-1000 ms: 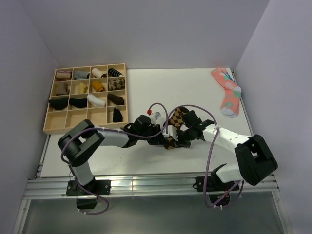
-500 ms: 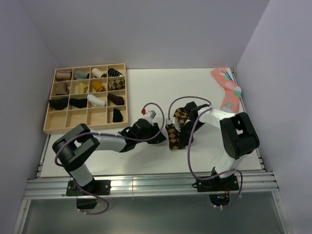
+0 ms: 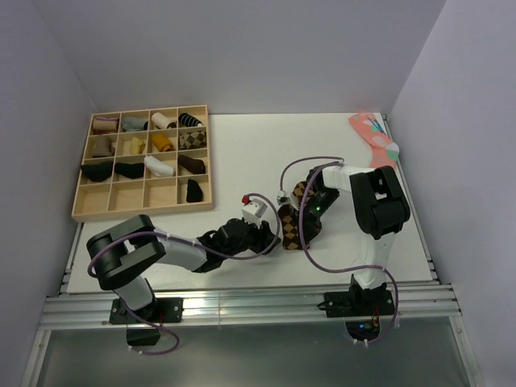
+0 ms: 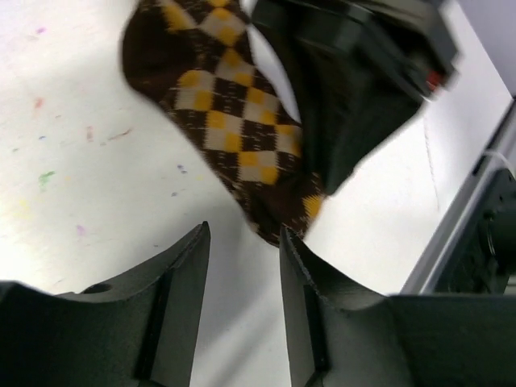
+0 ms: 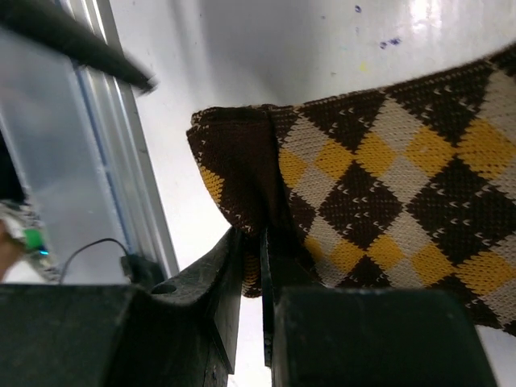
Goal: Roll the socks
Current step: Roll the sock at the center of the board.
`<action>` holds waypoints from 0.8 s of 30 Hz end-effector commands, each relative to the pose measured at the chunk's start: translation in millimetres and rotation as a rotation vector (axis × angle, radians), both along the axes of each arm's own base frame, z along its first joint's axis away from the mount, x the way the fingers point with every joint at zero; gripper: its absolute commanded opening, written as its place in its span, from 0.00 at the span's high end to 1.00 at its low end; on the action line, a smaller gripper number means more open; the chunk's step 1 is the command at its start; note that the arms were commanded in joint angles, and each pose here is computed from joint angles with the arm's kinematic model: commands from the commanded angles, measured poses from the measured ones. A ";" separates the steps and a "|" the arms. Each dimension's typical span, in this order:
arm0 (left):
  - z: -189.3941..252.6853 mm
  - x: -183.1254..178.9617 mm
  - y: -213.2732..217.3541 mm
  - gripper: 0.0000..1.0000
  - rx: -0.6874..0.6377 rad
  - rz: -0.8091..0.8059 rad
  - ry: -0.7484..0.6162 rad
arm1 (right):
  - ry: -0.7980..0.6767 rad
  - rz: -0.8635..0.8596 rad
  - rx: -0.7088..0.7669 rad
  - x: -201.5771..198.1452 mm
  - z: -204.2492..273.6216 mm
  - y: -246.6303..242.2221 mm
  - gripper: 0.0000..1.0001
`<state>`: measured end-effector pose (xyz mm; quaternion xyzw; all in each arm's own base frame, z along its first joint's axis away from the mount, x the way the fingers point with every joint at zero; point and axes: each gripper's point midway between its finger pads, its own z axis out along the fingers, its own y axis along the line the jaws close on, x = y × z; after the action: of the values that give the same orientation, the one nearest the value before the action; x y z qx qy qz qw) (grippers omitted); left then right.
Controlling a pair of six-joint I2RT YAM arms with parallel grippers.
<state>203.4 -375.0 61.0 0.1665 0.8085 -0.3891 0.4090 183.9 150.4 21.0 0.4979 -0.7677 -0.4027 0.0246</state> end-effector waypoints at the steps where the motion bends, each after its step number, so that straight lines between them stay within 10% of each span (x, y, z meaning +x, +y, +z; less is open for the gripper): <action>1: 48.0 2.2 -14.1 0.52 -0.123 -0.047 -0.191 | 0.038 -0.015 -0.057 5.7 -5.2 -11.0 0.94; 24: 22.6 -16.9 -62.2 0.36 -0.047 -0.328 -0.300 | 0.128 -0.092 -0.118 13.8 -9.1 -16.6 0.95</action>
<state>185.4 -422.0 65.5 0.3224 0.7237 -0.4234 0.4394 188.0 144.3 22.1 0.4199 -0.8032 -0.4149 0.0798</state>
